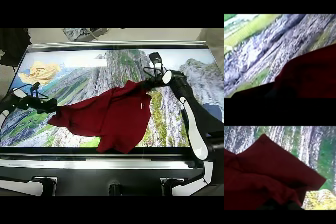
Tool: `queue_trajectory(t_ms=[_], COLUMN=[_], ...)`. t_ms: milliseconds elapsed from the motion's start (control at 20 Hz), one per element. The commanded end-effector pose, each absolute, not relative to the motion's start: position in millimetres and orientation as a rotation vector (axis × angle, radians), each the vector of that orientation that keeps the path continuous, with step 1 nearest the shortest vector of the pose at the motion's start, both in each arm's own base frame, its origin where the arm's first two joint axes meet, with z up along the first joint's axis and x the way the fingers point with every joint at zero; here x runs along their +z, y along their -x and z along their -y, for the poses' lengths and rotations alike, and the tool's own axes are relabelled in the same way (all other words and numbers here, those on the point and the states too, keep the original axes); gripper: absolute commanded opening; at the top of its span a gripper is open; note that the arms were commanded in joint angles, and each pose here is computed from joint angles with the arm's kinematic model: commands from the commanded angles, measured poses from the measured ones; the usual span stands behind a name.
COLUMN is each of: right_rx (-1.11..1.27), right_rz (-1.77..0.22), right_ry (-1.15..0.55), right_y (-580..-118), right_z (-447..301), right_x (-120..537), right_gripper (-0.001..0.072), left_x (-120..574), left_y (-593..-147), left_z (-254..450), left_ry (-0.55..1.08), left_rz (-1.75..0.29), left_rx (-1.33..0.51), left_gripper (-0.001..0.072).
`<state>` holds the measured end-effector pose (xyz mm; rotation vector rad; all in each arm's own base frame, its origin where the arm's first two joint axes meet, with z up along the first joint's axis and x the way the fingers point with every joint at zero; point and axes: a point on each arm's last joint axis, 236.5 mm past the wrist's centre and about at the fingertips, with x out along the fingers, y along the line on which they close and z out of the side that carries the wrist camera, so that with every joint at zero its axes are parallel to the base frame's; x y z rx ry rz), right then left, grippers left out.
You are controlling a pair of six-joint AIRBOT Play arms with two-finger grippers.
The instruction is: Fold the shirts.
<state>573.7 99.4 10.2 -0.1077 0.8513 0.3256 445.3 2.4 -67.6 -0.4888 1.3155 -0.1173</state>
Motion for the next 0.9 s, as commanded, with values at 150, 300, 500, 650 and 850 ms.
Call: queue_trajectory(t_ms=[150, 300, 500, 650, 850], right_rx=[0.376, 0.450, 0.570, 0.602, 0.625], right_rz=[-0.951, -1.174, -1.360, -1.368, -1.377], right_ry=[0.091, 0.126, 0.119, 0.130, 0.146], right_y=[-530, -463, -412, -408, -404], right_z=[-65, -21, -23, -33, -36], right_x=[47, 46, 27, 23, 23], right_gripper=[0.0511, 0.0508, 0.0508, 0.0507, 0.0507], left_x=[-30, -44, -98, -103, -105], left_y=[-431, -378, -324, -352, -376], left_z=[-60, -96, -70, -60, -67], left_ry=[0.482, 0.615, 0.793, 0.870, 0.852], left_rz=[-1.405, -1.482, -1.545, -1.404, -1.311], left_rx=[-0.103, 0.016, -0.008, -0.020, 0.028], left_gripper=[0.0533, 0.0526, 0.0523, 0.0495, 0.0493])
